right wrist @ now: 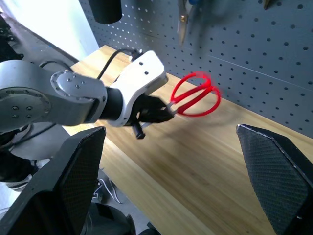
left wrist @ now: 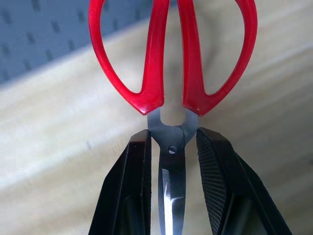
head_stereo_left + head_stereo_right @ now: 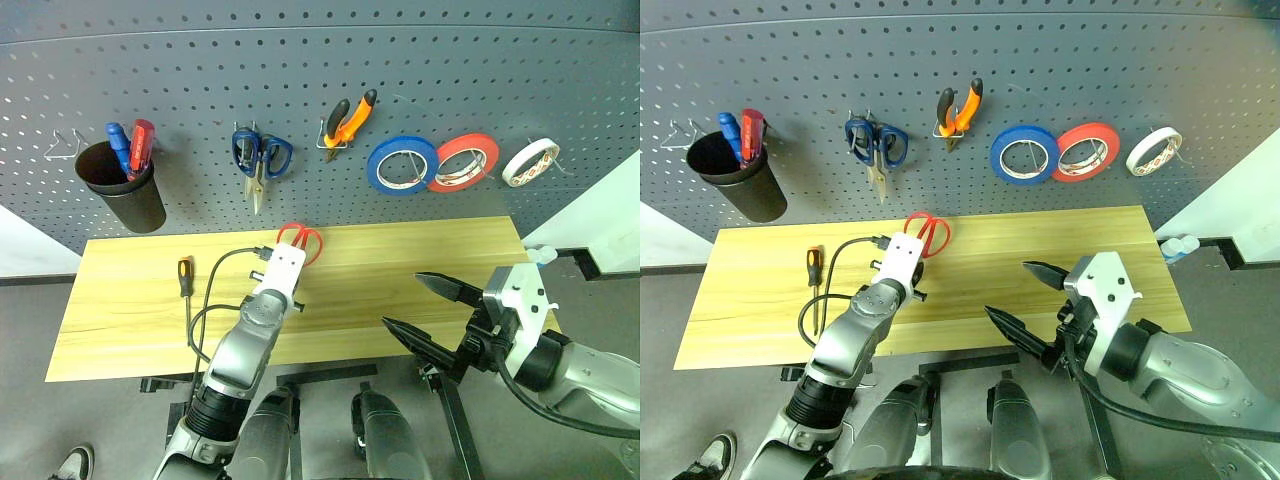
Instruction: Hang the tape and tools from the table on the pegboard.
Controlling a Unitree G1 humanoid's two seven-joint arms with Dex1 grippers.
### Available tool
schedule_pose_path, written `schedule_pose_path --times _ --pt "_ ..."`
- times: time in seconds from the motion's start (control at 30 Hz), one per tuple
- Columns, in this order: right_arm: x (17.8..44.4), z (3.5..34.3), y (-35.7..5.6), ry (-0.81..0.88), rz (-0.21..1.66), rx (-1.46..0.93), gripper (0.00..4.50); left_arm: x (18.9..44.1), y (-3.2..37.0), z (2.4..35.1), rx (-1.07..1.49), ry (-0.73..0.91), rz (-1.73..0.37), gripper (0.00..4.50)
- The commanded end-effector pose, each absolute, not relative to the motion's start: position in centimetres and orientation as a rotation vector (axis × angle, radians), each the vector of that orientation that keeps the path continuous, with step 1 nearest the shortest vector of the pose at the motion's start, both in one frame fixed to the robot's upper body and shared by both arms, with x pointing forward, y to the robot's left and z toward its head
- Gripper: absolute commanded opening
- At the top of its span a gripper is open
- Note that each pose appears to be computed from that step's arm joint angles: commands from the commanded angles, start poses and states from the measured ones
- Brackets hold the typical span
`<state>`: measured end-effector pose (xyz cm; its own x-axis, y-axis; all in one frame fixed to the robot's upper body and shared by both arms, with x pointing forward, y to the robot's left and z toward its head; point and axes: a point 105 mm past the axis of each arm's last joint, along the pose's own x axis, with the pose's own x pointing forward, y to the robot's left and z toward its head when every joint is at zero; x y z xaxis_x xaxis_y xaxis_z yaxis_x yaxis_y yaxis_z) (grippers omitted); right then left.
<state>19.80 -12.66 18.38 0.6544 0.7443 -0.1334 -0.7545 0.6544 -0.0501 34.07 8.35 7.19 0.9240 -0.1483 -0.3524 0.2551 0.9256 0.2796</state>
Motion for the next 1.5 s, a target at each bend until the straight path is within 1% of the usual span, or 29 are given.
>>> schedule_pose_path --times 0.03,0.23,0.37,0.57,0.73,0.87,0.97,1.27,1.3,1.37,1.5 --pt "19.6 19.9 -12.9 0.041 0.866 -0.089 4.50 34.1 7.5 9.4 0.392 0.199 -0.256 1.00" --pt "19.0 21.1 -14.0 0.007 0.869 -0.075 4.50 33.6 8.2 9.2 0.497 0.128 -0.303 1.00" --pt "18.6 21.2 -14.4 0.006 0.871 -0.073 4.50 33.2 8.8 8.8 0.566 0.085 -0.329 1.00" --pt "18.5 21.1 -14.7 0.010 0.854 -0.083 4.50 32.4 9.7 8.7 0.641 -0.034 -0.351 1.00" --pt "18.6 20.9 -14.9 0.012 0.847 -0.088 4.50 31.5 10.7 9.3 0.670 -0.171 -0.330 1.00" --pt "18.5 21.1 -14.9 0.002 0.851 -0.079 4.50 30.2 11.2 10.2 0.694 -0.293 -0.322 1.00" --pt "18.4 21.3 -15.1 -0.013 0.858 -0.064 4.50 29.5 11.6 10.8 0.683 -0.354 -0.314 1.00" --pt "18.5 20.9 -16.1 -0.018 0.845 -0.035 4.50 28.7 11.9 13.4 0.641 -0.541 -0.263 1.00" --pt "18.6 20.9 -16.1 -0.018 0.844 -0.036 4.50 28.7 11.8 13.6 0.640 -0.559 -0.263 0.93" --pt "18.6 20.8 -16.1 -0.017 0.840 -0.039 4.50 28.4 11.6 14.1 0.635 -0.597 -0.270 0.40" --pt "18.8 20.6 -16.3 -0.013 0.834 -0.046 4.50 27.9 11.3 14.6 0.632 -0.649 -0.285 0.35"
